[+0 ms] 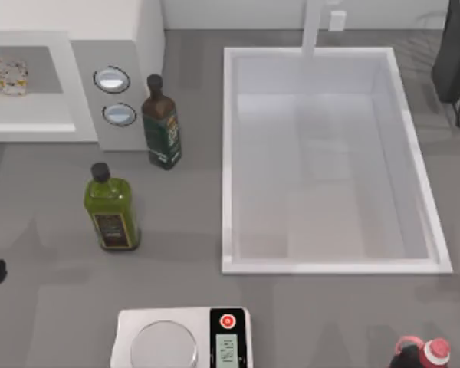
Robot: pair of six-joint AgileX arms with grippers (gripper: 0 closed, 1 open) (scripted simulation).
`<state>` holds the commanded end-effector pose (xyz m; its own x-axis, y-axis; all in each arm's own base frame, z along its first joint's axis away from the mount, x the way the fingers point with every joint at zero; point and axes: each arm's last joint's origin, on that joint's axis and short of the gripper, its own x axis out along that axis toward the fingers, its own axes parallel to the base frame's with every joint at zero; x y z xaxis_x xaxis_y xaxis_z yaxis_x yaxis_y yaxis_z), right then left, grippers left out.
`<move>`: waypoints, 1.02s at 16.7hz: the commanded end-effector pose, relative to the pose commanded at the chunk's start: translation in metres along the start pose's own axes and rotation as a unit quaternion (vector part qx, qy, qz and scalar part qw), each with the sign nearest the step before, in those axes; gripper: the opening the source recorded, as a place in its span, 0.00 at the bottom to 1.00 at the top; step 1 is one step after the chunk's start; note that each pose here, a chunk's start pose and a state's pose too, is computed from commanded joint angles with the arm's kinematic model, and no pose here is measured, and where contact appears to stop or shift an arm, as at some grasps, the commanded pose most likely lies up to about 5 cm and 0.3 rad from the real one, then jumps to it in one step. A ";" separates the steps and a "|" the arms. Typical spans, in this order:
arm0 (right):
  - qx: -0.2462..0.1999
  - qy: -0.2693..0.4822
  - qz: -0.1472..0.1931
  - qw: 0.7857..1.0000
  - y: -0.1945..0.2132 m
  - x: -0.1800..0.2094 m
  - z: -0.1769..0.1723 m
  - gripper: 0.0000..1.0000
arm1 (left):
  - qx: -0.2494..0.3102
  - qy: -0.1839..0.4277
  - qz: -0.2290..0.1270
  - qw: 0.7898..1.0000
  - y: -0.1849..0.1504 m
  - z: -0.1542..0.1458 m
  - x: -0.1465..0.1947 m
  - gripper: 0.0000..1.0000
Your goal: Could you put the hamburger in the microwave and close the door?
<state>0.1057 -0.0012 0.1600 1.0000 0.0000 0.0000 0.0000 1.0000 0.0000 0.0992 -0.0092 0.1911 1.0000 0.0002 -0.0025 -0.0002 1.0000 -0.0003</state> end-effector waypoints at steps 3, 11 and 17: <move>0.000 0.000 0.000 1.000 0.000 0.000 0.000 1.00 | 0.000 -0.001 0.000 1.000 -0.005 0.001 -0.001 0.00; 0.000 0.000 0.000 1.000 0.000 0.000 0.000 1.00 | 0.029 0.011 0.001 1.000 -0.001 0.013 0.001 0.00; 0.000 0.000 0.000 1.000 0.000 0.000 0.000 1.00 | 0.142 0.111 0.019 0.984 0.034 0.081 0.034 0.00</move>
<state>0.1057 -0.0012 0.1600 1.0000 0.0000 0.0000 0.0000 1.0000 0.0000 0.1330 0.0249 0.2721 0.9742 0.0687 -0.2148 -0.0052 0.9592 0.2828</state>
